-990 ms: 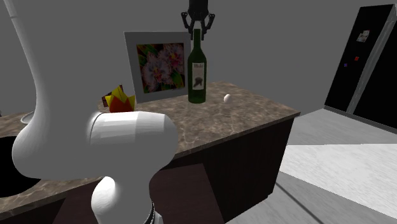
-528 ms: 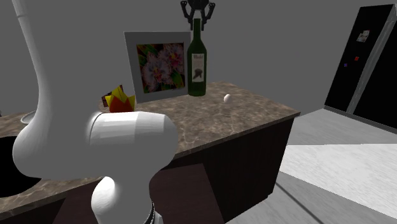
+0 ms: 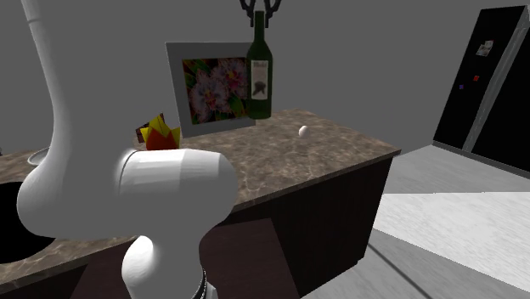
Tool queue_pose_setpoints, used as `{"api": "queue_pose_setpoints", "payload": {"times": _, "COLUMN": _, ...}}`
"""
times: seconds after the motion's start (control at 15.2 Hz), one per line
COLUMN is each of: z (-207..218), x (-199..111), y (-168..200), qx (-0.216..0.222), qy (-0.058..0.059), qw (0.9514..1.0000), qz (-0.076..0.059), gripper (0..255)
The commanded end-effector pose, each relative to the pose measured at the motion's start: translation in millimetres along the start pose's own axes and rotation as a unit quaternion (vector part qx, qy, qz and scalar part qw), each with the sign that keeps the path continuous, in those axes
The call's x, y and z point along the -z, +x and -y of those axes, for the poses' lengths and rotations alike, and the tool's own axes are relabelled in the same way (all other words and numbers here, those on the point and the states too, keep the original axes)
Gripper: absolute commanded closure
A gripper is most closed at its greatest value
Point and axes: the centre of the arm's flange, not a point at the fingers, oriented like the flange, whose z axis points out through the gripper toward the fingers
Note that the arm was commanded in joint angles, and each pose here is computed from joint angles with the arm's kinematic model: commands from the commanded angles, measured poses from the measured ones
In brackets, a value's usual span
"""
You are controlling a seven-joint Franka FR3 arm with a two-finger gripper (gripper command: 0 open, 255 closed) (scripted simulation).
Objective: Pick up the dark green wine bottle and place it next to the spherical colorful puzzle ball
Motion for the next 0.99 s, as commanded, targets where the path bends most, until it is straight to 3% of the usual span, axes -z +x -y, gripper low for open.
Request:
{"api": "queue_pose_setpoints", "payload": {"times": 0.0, "z": 21.8, "x": 4.0, "y": -9.6, "qx": 0.0, "qy": 0.0, "qw": 1.0, "qz": 0.0, "gripper": 255}}
{"api": "queue_pose_setpoints", "payload": {"times": 0.92, "z": 185.1, "x": 44.3, "y": -86.3, "qx": 0.0, "qy": 0.0, "qw": 1.0, "qz": 0.0, "gripper": 255}}
